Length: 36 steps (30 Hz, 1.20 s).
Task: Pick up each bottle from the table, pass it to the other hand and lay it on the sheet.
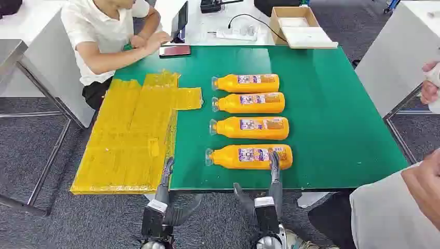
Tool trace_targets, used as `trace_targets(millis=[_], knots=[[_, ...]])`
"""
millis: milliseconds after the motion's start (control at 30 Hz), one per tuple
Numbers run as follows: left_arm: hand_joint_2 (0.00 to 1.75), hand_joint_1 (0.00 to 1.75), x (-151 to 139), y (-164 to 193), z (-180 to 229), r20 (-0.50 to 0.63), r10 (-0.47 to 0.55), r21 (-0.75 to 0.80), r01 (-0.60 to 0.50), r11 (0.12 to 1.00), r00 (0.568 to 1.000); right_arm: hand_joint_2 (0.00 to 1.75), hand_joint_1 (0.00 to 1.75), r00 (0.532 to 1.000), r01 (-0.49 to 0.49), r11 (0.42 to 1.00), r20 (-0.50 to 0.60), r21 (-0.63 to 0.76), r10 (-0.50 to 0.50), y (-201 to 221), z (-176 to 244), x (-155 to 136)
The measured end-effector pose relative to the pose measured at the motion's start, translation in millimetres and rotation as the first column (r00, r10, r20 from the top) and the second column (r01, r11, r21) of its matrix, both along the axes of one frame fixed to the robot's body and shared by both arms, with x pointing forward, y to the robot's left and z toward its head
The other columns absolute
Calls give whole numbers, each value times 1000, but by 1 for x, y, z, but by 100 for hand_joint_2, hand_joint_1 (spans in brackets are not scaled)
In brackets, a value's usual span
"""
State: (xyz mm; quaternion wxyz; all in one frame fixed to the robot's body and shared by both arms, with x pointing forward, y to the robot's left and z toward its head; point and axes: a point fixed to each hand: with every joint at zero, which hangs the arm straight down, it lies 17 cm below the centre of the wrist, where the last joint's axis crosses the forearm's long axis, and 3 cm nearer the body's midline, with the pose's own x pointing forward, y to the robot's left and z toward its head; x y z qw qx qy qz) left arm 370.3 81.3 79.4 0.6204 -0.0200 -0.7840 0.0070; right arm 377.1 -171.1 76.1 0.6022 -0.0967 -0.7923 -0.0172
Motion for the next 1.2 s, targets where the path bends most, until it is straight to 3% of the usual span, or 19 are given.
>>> trace_targets(millis=[233,633,833,900,1000,1200], knots=[[175,0,-2,-5,4,8,-9,-10,9,1000,1000,175,0,999,-13,999,40,-49,15,10,13,8],[175,0,-4,-2,3,-1,12,-25,-12,1000,1000,175,0,999,-29,997,16,-65,30,13,3,7],[175,0,-5,0,6,3,23,-29,-23,999,1000,175,0,998,2,973,59,-230,12,10,6,5],[175,0,-5,0,6,2,19,-34,-19,999,1000,175,0,994,0,937,100,-348,37,14,11,3],[175,0,-6,-4,10,13,3,-39,-3,999,1000,175,0,989,-8,840,120,-542,87,14,11,9],[175,0,-7,-6,17,34,-5,-39,6,999,999,175,0,994,72,619,108,-782,20,-49,7,49]])
